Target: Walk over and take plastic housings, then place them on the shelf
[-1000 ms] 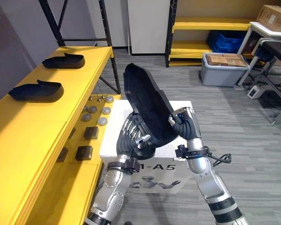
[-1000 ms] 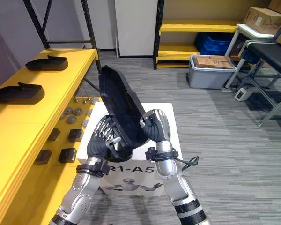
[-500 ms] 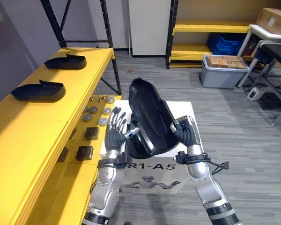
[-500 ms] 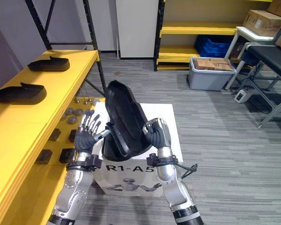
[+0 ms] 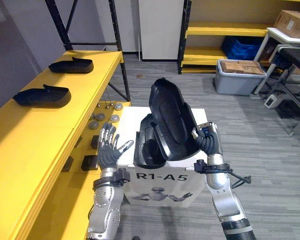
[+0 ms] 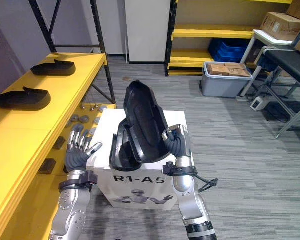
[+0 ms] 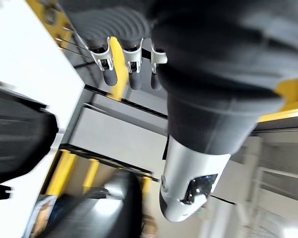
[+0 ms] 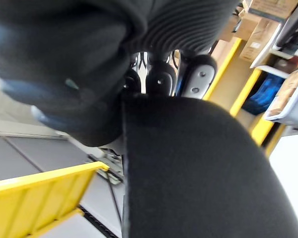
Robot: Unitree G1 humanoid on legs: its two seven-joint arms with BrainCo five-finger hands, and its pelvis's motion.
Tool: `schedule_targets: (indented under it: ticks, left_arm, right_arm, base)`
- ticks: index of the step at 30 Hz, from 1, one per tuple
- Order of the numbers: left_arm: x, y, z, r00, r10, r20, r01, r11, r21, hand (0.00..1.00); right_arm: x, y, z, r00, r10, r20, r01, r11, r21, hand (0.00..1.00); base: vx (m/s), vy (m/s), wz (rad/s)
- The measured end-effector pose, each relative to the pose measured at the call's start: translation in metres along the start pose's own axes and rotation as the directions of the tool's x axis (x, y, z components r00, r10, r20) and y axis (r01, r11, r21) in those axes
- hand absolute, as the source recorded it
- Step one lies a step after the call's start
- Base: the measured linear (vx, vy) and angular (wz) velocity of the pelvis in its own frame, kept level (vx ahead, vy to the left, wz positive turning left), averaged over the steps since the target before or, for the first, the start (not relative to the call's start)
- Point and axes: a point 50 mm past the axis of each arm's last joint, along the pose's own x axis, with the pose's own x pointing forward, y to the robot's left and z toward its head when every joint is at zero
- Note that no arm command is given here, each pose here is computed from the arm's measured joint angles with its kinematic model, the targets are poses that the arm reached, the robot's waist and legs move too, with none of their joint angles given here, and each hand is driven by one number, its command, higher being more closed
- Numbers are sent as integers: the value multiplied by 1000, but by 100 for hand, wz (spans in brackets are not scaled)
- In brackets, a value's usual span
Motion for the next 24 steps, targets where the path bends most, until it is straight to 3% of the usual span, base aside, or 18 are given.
schedule_targets:
  ticks: [10, 22, 23, 24]
  left_arm:
    - [-6, -27, -29, 977, -153, -150, 156, 988, 8, 0]
    - [10, -34, -18, 979, -171, -114, 171, 985, -10, 0]
    - [10, -33, -18, 980, -166, -114, 165, 986, -14, 100]
    - [11, -32, -18, 981, -157, -114, 155, 988, -23, 100]
  right_arm:
    - [-8, 28, 32, 981, 144, 131, -161, 978, 131, 100]
    - [-15, 43, 24, 969, 226, 96, -239, 958, 158, 100]
    - [-16, 44, 21, 968, 236, 85, -247, 956, 157, 100]
    - [-18, 47, 15, 964, 259, 57, -265, 952, 153, 100]
  base:
    - [0, 0, -2]
    - [-4, 4, -6]
    - [0, 0, 0]
    - [0, 0, 0]
